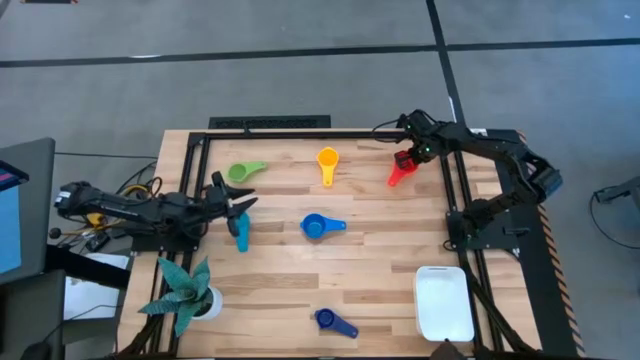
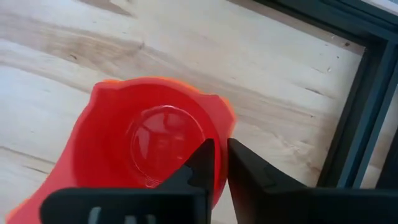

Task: Nest measuring cups in basket
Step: Stack the red measuring cup on the orange measuring cup, then stack the blue measuring cup on the red measuring cup

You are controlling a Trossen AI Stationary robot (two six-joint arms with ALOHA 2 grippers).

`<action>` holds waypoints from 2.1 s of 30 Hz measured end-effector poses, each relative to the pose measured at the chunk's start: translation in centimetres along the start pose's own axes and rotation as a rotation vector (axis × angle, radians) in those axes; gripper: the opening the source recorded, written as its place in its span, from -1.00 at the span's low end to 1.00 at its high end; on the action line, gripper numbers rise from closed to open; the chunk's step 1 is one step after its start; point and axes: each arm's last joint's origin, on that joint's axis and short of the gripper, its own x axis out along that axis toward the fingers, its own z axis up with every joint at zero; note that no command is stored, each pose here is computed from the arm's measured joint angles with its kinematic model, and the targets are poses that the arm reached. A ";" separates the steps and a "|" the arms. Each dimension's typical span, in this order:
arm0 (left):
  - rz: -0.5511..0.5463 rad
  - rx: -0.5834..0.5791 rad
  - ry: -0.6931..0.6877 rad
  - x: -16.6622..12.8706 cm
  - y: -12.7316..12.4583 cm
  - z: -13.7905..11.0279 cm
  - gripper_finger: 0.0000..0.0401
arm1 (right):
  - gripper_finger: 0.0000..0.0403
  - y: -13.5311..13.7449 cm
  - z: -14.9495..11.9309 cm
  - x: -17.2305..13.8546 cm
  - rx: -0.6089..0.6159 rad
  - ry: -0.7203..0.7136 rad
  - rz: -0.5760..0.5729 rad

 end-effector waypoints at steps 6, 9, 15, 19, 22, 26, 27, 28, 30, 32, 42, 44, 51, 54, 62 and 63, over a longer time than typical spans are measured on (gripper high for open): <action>-0.001 0.023 0.009 -0.5 0.3 0.0 -0.44 | -0.54 -0.1 0.1 -1.0 0.013 -0.046 0.013; -0.003 0.033 0.055 -0.6 0.4 -0.5 -0.44 | -0.45 -0.4 0.0 -2.4 0.037 -0.103 0.031; 0.000 -0.040 0.136 -0.7 0.4 -1.4 -0.44 | -0.32 0.0 -0.8 -5.8 0.037 -0.234 0.092; 0.003 -0.070 0.168 -0.8 0.4 -1.7 -0.44 | -0.28 1.5 -2.1 -8.1 0.009 -0.306 0.159; 0.004 -0.054 0.205 -0.8 0.4 -2.1 -0.44 | -0.28 2.9 -3.3 -9.6 -0.022 -0.364 0.191; 0.009 -0.042 0.264 -1.0 0.4 -2.7 -0.44 | -0.30 4.8 -4.9 -11.1 -0.069 -0.433 0.217; 0.012 -0.060 0.272 -1.0 0.4 -2.8 -0.44 | -0.30 5.2 -5.3 -11.3 -0.079 -0.448 0.219; 0.013 -0.079 0.270 -1.0 0.5 -2.8 -0.44 | -0.31 5.5 -5.6 -11.5 -0.085 -0.460 0.221; -0.019 -0.097 0.249 -1.1 0.4 -2.5 -0.44 | -0.31 6.1 -6.1 -11.8 -0.094 -0.475 0.223; -0.071 -0.068 0.213 -1.4 0.4 -2.1 -0.44 | -0.31 6.5 -6.6 -12.0 -0.107 -0.483 0.235; -0.083 0.015 0.188 -2.4 1.0 -2.2 -0.44 | -0.31 8.2 -8.0 -13.1 -0.139 -0.528 0.308; -0.081 0.013 0.197 -2.4 1.0 -2.3 -0.44 | -0.33 8.5 -8.2 -13.2 -0.141 -0.538 0.320; -0.081 0.014 0.206 -2.4 1.0 -2.3 -0.44 | -0.32 9.2 -9.0 -13.6 -0.143 -0.548 0.343; -0.081 0.015 0.207 -2.4 1.0 -2.3 -0.44 | -0.33 9.5 -9.2 -13.9 -0.138 -0.574 0.364; -0.081 0.015 0.208 -2.4 1.0 -2.3 -0.44 | -0.33 10.0 -9.1 -14.4 -0.130 -0.626 0.407; -0.081 0.016 0.208 -2.4 1.0 -2.3 -0.44 | -0.33 10.0 -9.1 -14.4 -0.132 -0.624 0.405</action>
